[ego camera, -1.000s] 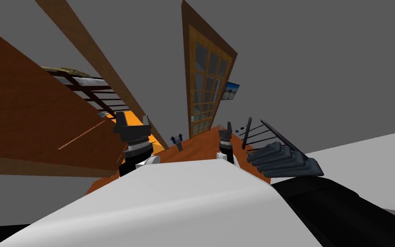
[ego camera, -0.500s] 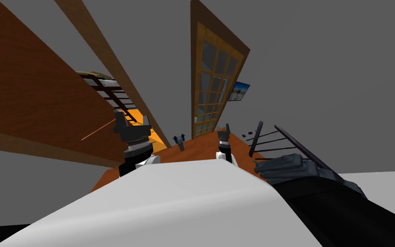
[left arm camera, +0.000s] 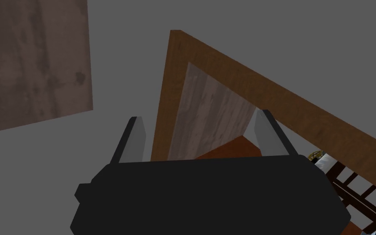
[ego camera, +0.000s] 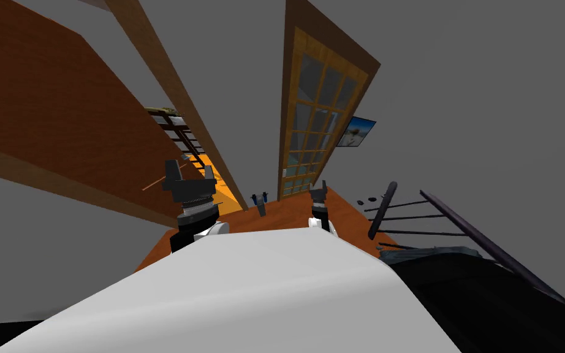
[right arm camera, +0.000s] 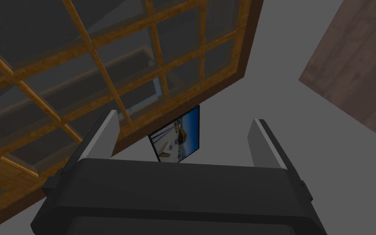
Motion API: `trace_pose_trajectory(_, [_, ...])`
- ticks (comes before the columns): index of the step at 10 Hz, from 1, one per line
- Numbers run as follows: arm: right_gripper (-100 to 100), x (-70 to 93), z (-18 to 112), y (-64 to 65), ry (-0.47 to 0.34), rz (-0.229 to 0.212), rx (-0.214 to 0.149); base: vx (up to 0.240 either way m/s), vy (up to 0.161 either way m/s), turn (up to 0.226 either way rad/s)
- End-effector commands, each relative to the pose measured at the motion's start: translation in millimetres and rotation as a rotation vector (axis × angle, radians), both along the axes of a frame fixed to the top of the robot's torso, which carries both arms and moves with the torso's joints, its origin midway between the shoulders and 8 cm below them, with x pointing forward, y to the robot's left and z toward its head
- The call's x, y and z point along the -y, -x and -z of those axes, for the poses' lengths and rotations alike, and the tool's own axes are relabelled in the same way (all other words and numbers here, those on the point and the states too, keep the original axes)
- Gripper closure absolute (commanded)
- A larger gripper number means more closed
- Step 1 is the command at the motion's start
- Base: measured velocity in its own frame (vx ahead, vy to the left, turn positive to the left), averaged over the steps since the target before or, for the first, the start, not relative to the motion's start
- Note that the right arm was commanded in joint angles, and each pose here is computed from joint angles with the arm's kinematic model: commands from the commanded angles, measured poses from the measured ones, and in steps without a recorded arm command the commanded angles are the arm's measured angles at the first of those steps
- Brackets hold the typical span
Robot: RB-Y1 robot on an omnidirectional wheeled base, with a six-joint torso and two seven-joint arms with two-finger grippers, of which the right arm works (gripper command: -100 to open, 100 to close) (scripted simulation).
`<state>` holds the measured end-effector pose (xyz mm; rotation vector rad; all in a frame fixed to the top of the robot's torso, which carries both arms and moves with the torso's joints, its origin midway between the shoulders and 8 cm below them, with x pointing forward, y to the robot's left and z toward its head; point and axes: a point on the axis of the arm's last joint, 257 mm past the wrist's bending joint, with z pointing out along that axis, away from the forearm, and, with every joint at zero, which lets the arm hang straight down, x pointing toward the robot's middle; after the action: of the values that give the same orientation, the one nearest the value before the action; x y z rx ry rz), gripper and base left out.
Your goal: Pull the door open
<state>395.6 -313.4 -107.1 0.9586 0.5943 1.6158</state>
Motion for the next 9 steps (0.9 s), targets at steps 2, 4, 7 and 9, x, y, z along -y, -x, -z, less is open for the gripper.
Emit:
trace_pose_trajectory(2, [-100, 13.3, 21.7, -9.2, -0.084, -0.026, -0.026, 0.078, -0.063, 0.184])
trace_pose_trajectory(4, [-100, 18.2, 34.0, -12.4, -0.125, -0.037, -0.043, 0.041, -0.044, 0.110])
trace_pose_trajectory(7, [-100, 32.0, 61.1, -20.0, -0.233, -0.059, -0.071, 0.061, -0.059, 0.210])
trace_pose_trajectory(9, [-100, 36.7, 71.7, -22.2, -0.272, -0.065, -0.083, 0.043, -0.053, 0.103])
